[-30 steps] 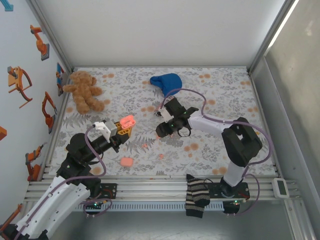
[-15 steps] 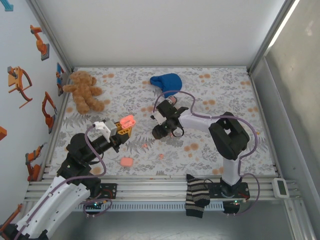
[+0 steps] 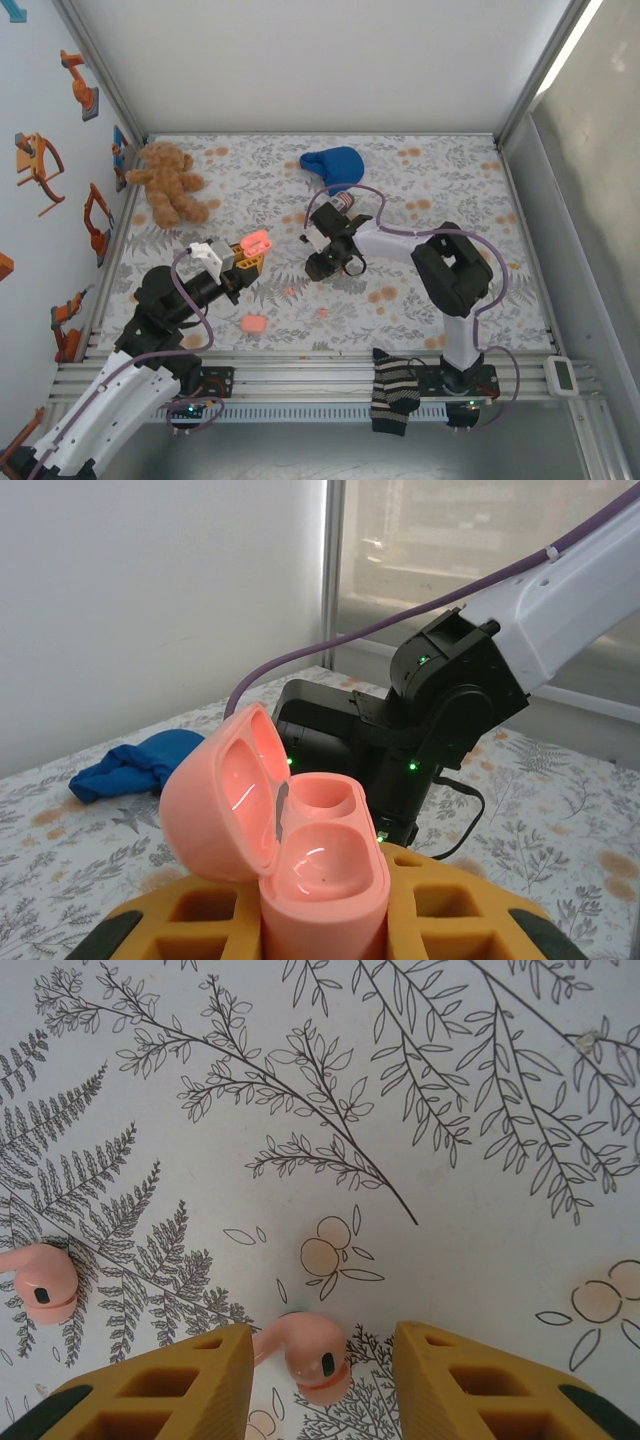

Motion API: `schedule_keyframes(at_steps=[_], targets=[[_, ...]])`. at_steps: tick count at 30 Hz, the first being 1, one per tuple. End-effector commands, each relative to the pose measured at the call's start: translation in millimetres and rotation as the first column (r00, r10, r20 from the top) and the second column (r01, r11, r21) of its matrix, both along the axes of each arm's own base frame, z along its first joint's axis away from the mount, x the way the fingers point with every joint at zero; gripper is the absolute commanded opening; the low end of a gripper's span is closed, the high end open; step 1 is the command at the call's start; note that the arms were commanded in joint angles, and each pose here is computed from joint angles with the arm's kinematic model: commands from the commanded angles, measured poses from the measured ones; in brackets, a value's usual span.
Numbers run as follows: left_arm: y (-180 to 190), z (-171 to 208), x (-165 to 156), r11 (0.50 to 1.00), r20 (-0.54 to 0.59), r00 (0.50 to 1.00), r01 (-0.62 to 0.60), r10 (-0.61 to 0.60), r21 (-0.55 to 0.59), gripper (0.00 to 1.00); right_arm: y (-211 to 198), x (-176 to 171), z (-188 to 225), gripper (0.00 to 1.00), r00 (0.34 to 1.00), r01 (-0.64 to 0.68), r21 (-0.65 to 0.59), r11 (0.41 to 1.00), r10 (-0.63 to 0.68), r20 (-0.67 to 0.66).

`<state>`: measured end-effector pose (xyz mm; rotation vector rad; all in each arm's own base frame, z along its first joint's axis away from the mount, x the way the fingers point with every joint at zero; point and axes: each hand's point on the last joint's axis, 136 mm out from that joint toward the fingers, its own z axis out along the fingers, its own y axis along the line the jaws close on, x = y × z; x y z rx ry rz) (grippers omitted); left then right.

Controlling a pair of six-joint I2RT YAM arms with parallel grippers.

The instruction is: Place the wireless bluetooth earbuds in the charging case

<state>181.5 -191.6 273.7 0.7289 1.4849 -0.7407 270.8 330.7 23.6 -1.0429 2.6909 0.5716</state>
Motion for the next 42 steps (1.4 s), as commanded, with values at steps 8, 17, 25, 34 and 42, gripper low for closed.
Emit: schedule_keyframes(at_steps=[8,17,25,34,42], targets=[[2.0,4.4,-2.4,1.0,0.016,1.0,-0.004,0.004,-0.021,0.0,6.3,-6.8,-6.8,0.35,0.999,-0.036,-0.02,0.999,0.036,-0.023],[2.6,4.0,-1.9,1.0,0.022,1.0,-0.008,0.008,-0.015,0.0,4.1,-11.5,-7.9,0.31,0.999,-0.045,-0.034,0.998,0.044,-0.03],[2.3,4.2,-1.7,1.0,0.021,1.0,-0.007,0.007,-0.015,0.0,1.8,-14.9,-7.6,0.3,0.998,-0.05,-0.042,0.998,0.049,-0.039],[1.5,2.9,-0.9,1.0,0.019,1.0,-0.007,0.007,-0.008,0.0,-0.8,-18.1,-9.3,0.25,0.998,-0.053,-0.047,0.997,0.051,-0.049],[0.3,2.5,-0.3,1.0,0.017,1.0,-0.002,0.002,-0.005,0.0,-0.4,-16.7,-3.1,0.23,0.998,-0.053,-0.039,0.998,0.052,-0.033]])
